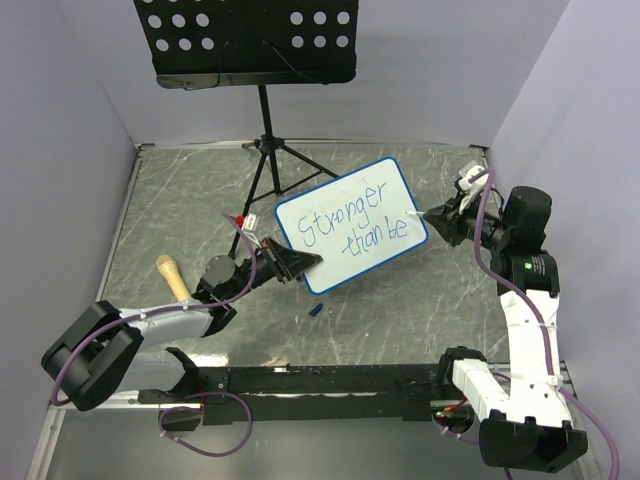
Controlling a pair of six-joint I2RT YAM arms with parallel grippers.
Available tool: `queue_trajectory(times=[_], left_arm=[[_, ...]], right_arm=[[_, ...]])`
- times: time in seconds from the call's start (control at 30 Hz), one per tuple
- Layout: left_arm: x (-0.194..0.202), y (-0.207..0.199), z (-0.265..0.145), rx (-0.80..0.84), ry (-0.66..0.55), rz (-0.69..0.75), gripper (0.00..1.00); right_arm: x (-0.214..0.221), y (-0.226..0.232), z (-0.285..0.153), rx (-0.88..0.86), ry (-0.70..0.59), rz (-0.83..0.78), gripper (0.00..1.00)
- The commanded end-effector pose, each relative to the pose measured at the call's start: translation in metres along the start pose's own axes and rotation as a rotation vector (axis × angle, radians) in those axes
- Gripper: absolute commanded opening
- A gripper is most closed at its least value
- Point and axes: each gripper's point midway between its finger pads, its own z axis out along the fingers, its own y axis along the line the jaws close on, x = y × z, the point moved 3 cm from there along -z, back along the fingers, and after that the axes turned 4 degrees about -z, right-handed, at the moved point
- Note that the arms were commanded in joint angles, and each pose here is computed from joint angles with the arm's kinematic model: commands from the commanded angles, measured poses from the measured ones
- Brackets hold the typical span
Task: Write a sentence on the whiteboard
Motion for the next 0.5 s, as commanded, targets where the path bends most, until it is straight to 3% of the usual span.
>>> queue_trajectory(times=[0.0, 0.47], left_arm=[[-0.0203, -0.0485, 0.0007, 0.182, -0.071, 0.097, 0.01], [-0.0210, -0.0487, 0.0020, 0.184, -0.067, 0.103, 0.01]], right_arm=[[-0.0148, -0.0010, -0.0035, 0.003, -0.053, -0.034, 0.00], [-0.0135, 0.0003, -0.0025, -0.006, -0.057, -0.032, 0.00]])
